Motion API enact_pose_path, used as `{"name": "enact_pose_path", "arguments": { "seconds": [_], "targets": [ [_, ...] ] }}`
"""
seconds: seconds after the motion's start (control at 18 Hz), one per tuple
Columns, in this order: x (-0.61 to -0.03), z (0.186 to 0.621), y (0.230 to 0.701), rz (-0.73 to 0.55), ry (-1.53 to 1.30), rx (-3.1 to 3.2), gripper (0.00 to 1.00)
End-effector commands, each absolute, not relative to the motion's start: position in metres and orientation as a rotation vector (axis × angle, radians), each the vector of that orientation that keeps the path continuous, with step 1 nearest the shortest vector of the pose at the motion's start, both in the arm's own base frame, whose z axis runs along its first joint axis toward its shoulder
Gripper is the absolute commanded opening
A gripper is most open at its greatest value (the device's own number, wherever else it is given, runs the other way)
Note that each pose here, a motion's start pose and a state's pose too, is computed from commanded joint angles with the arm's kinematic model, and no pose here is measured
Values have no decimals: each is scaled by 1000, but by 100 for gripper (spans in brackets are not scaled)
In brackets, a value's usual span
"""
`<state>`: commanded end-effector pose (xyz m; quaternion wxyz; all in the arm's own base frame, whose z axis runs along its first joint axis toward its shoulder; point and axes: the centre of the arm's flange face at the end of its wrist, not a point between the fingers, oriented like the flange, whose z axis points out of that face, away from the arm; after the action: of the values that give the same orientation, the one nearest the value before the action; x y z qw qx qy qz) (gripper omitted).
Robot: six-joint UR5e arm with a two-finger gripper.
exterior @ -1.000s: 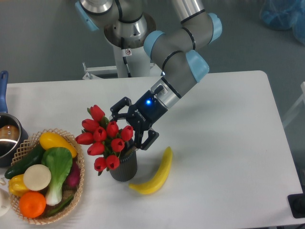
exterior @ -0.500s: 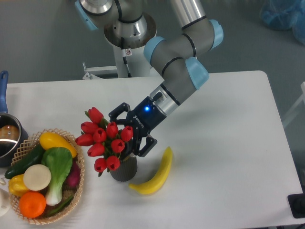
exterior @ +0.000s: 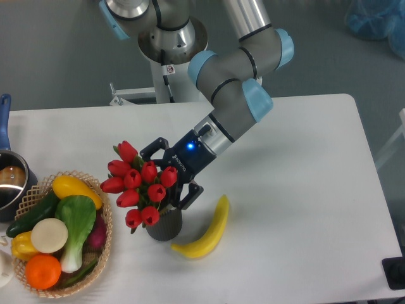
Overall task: Pick up the flowers from the vase
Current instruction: 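Close the gripper around the tulip stems at the vase rim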
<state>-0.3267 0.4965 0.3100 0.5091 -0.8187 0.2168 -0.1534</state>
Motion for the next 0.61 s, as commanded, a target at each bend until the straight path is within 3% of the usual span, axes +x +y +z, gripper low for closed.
{"name": "enact_pose_path", "arguments": {
  "seconds": [0.11, 0.44, 0.61],
  "targets": [
    [-326, 310, 496, -377, 511, -1978, 78],
    [-326, 311, 496, -381, 504, -1978, 62],
    [-326, 310, 496, -382, 503, -1979, 59]
  ]
}}
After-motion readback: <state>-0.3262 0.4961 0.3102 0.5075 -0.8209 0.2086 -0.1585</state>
